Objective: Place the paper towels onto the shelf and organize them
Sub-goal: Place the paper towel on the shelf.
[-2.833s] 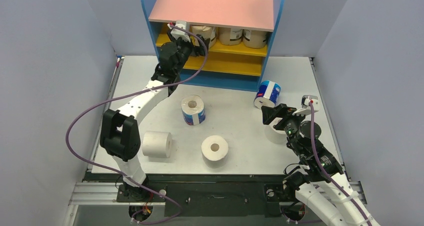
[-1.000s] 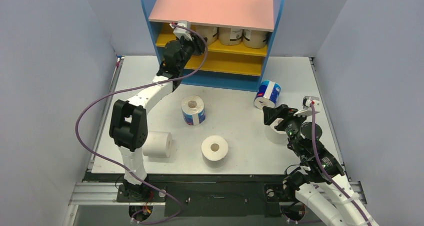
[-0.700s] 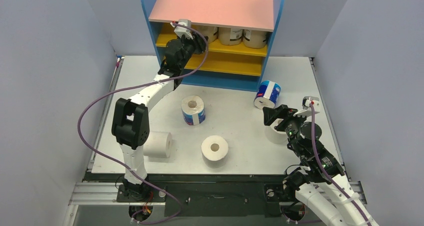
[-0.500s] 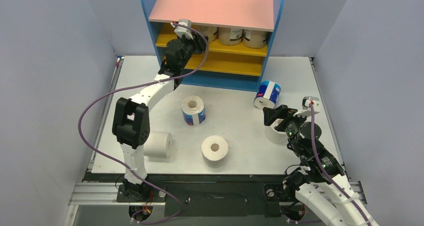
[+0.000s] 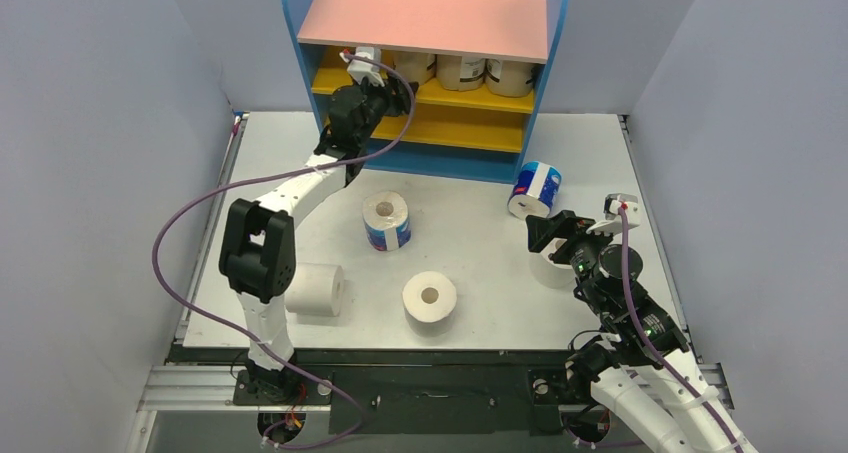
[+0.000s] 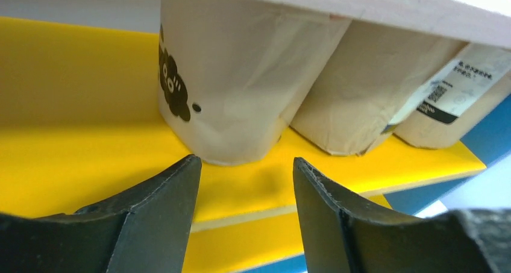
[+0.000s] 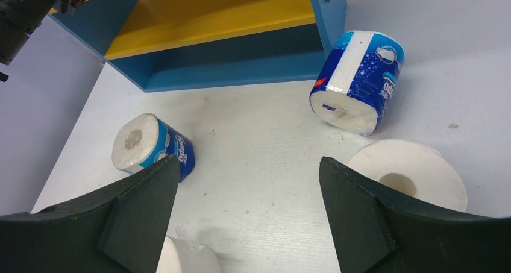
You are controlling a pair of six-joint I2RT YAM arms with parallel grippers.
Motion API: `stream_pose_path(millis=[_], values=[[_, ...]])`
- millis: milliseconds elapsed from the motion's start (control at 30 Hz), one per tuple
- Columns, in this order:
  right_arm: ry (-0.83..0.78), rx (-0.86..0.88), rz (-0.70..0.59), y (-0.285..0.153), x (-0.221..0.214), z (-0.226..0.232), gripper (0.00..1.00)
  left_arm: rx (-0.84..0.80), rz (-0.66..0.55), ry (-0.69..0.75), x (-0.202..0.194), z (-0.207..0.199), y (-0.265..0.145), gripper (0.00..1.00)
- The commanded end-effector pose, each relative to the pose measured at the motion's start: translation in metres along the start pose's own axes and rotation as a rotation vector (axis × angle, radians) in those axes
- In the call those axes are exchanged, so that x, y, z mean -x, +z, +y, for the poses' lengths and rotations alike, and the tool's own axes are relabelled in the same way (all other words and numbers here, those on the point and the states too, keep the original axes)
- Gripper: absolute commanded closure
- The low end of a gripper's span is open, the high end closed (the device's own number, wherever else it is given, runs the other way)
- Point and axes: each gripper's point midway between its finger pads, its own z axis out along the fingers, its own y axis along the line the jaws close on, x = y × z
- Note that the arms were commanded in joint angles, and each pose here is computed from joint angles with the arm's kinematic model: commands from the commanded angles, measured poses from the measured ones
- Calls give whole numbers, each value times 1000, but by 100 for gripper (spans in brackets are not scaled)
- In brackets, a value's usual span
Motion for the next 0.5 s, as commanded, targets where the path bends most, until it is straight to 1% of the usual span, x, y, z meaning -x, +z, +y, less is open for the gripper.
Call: stream_pose_path(millis=[0, 33, 67, 100, 133, 167, 200, 267, 300, 333, 467], values=[[-3, -1, -30, 2, 9, 2, 19, -52, -149, -8, 72, -24, -30, 42], [-2, 0, -31, 2, 9, 2, 19, -60, -186, -16, 91, -30, -39, 40], [-2, -1, -31, 3, 8, 2, 19, -53, -175, -22, 85, -28, -46, 39], [2, 2, -34, 3, 8, 2, 19, -58, -209, -33, 102, -34, -57, 38], [4, 3, -32, 4, 8, 2, 19, -42, -200, -39, 97, -31, -63, 37], [9, 7, -34, 5, 8, 4, 19, -51, -229, -52, 114, -37, -75, 36], [12, 7, -31, 6, 5, 3, 18, -33, -219, -78, 107, -34, -81, 36], [27, 14, -38, 8, 5, 5, 18, -28, -256, -123, 129, -42, -106, 34], [40, 9, -40, 10, 5, 5, 18, -20, -237, -132, 126, -43, -111, 33], [52, 0, -35, 11, 4, 4, 18, -20, -241, -141, 133, -49, -123, 32], [118, -65, -43, 13, 6, -3, 13, 32, -105, -154, 107, -60, -158, 27]])
